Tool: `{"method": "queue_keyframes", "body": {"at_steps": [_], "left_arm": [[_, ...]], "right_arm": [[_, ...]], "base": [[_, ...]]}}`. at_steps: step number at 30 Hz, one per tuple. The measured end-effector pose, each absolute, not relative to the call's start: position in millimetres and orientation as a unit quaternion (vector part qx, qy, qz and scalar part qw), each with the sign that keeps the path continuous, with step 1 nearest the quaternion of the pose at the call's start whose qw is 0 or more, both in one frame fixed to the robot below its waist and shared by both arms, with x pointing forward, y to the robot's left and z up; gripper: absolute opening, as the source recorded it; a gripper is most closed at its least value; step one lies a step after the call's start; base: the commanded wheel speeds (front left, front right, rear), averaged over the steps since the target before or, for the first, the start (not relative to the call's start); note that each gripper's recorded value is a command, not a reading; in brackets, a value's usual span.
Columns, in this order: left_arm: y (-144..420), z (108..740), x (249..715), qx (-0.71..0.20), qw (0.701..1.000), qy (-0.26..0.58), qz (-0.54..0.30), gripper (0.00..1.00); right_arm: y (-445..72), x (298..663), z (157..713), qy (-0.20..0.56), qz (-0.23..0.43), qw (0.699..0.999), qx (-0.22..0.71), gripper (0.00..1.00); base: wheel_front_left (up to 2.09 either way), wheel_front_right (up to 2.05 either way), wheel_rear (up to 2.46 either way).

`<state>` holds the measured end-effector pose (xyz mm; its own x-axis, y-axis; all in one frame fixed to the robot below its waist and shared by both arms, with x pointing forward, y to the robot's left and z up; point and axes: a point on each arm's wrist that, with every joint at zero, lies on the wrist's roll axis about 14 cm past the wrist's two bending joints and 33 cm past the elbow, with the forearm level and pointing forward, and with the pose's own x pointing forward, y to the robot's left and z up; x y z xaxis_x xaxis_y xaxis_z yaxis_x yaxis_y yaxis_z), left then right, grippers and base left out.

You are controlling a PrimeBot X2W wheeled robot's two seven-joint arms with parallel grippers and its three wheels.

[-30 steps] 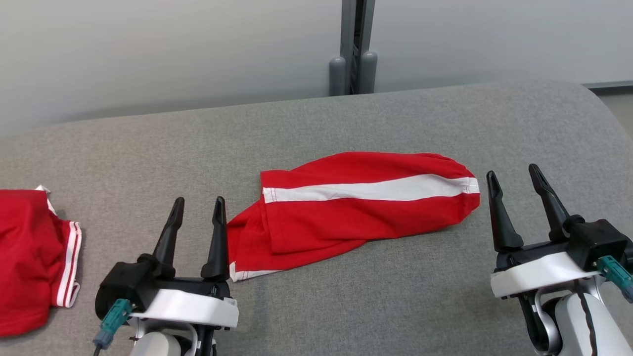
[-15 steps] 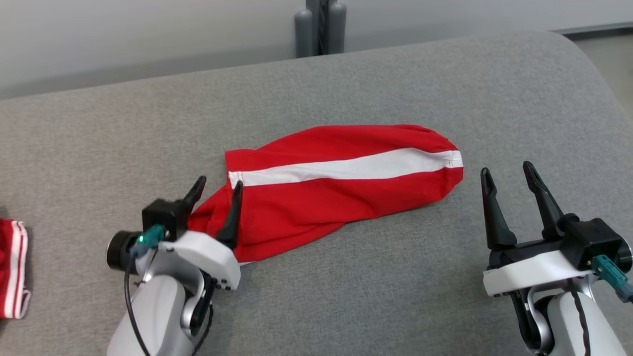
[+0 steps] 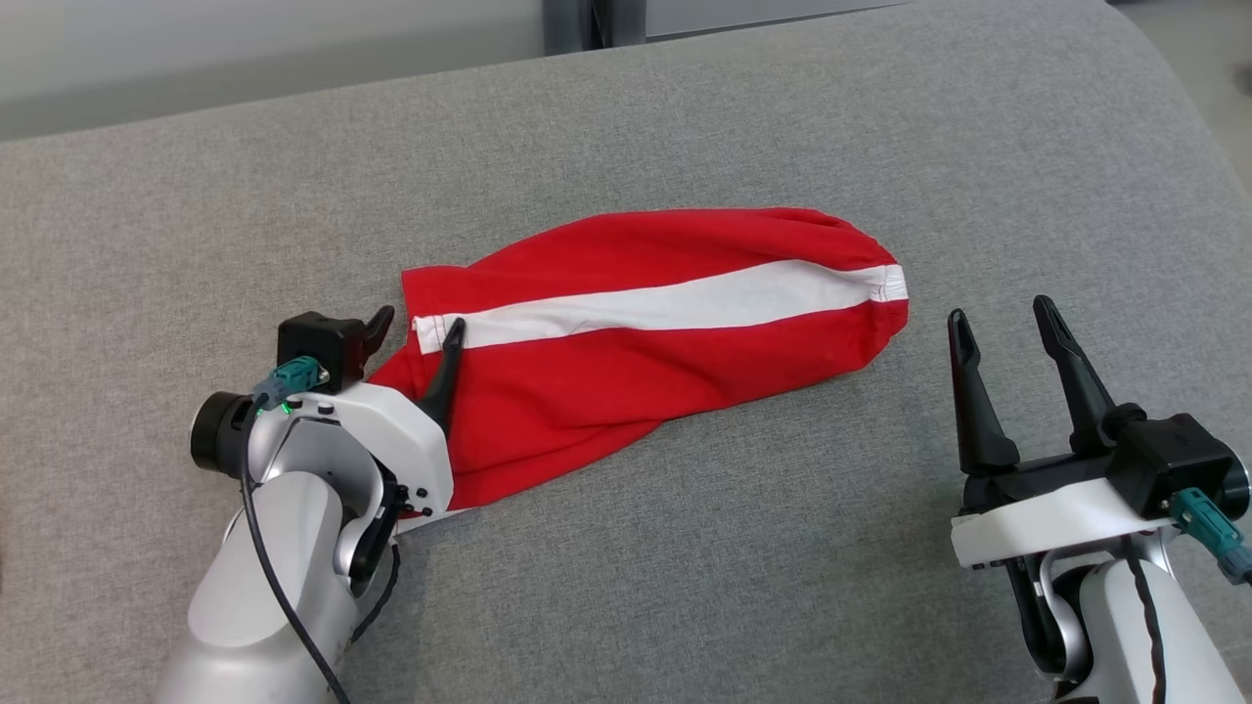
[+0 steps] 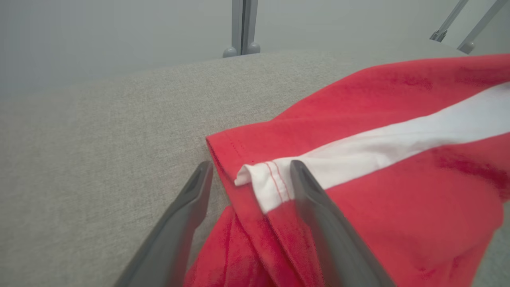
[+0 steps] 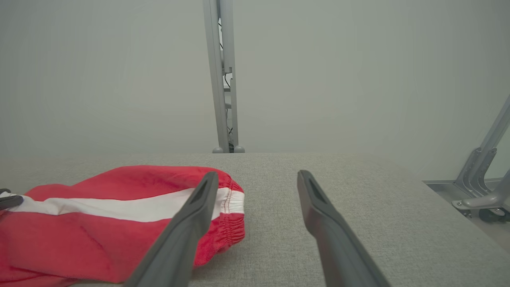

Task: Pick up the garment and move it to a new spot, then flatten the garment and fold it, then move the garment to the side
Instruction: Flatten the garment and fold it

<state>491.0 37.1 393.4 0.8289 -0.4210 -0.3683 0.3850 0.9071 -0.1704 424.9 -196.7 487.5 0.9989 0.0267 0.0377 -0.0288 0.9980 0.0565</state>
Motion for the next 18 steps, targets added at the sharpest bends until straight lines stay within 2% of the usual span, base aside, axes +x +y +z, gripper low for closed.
{"method": "queue_keyframes", "body": {"at_steps": [12,13,14,15,18], "left_arm": [[31,388,484,-0.040,0.947,0.219,-0.231,1.00],[30,388,484,-0.041,0.947,0.219,-0.232,0.79],[29,388,484,-0.042,0.947,0.219,-0.233,0.39],[29,388,483,-0.041,0.946,0.219,-0.235,0.03],[26,389,482,-0.041,0.945,0.217,-0.241,0.00]], "right_arm": [[-191,428,486,-0.017,0.021,0.999,0.036,1.00],[-190,428,485,-0.017,0.022,0.999,0.037,1.00],[-190,428,485,-0.016,0.022,0.999,0.037,1.00],[-190,429,486,-0.017,0.022,0.999,0.037,1.00],[-190,430,487,-0.019,0.023,0.999,0.037,1.00]], "base": [[0.00,0.00,0.00],[0.00,0.00,0.00],[0.00,0.00,0.00],[0.00,0.00,0.00],[0.00,0.00,0.00]]}}
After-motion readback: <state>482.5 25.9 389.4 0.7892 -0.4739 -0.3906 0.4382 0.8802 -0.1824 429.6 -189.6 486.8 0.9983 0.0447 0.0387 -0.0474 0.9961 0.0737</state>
